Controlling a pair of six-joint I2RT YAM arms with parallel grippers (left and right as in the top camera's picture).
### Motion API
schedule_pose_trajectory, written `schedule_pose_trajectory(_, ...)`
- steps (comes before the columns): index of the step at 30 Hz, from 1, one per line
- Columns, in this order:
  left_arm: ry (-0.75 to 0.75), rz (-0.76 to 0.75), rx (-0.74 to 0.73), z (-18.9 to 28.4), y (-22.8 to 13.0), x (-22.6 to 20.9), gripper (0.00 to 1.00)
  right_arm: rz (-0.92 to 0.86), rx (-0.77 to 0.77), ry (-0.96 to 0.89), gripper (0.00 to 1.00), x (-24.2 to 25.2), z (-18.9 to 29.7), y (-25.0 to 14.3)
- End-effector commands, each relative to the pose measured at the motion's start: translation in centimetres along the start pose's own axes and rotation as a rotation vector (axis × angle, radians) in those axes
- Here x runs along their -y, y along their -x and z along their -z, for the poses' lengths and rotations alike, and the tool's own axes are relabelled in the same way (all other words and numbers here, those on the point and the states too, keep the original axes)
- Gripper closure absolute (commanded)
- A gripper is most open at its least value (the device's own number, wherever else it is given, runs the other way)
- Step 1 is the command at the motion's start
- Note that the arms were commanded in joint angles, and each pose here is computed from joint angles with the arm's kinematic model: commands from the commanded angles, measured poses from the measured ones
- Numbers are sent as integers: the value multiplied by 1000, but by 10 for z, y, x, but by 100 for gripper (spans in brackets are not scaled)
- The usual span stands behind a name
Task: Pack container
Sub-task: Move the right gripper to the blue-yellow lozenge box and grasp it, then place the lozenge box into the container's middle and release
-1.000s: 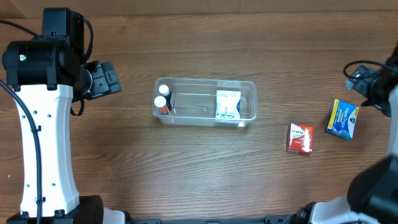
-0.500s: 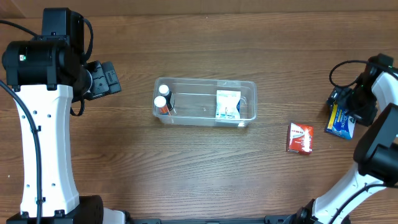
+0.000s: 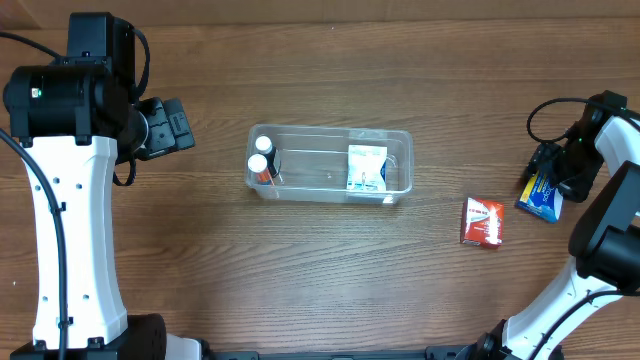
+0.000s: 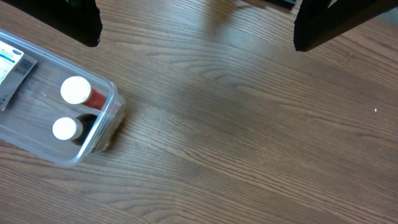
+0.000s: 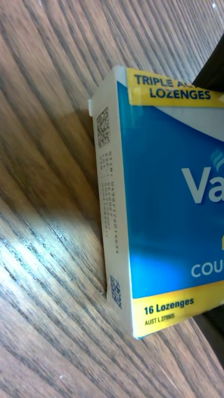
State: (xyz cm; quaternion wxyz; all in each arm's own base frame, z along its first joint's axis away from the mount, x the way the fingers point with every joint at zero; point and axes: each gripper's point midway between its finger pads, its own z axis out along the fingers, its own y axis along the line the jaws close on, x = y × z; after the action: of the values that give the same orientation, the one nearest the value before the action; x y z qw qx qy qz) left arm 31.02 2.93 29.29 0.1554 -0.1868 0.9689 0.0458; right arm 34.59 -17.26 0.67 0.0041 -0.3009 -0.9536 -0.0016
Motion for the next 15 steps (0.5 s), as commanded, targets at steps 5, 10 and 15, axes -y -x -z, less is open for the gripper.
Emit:
schedule_pose_trajectory(5, -11, -2, 6, 1, 2, 1, 0, 140, 223, 170, 24, -76, 121, 14)
schedule_pose_trajectory(10, -11, -2, 6, 1, 2, 1, 0, 405, 351, 274, 24, -176, 215, -56)
schedule_pose_trajectory(15, -11, -2, 6, 1, 2, 1, 0, 617, 327, 419, 25, -295, 231, -169)
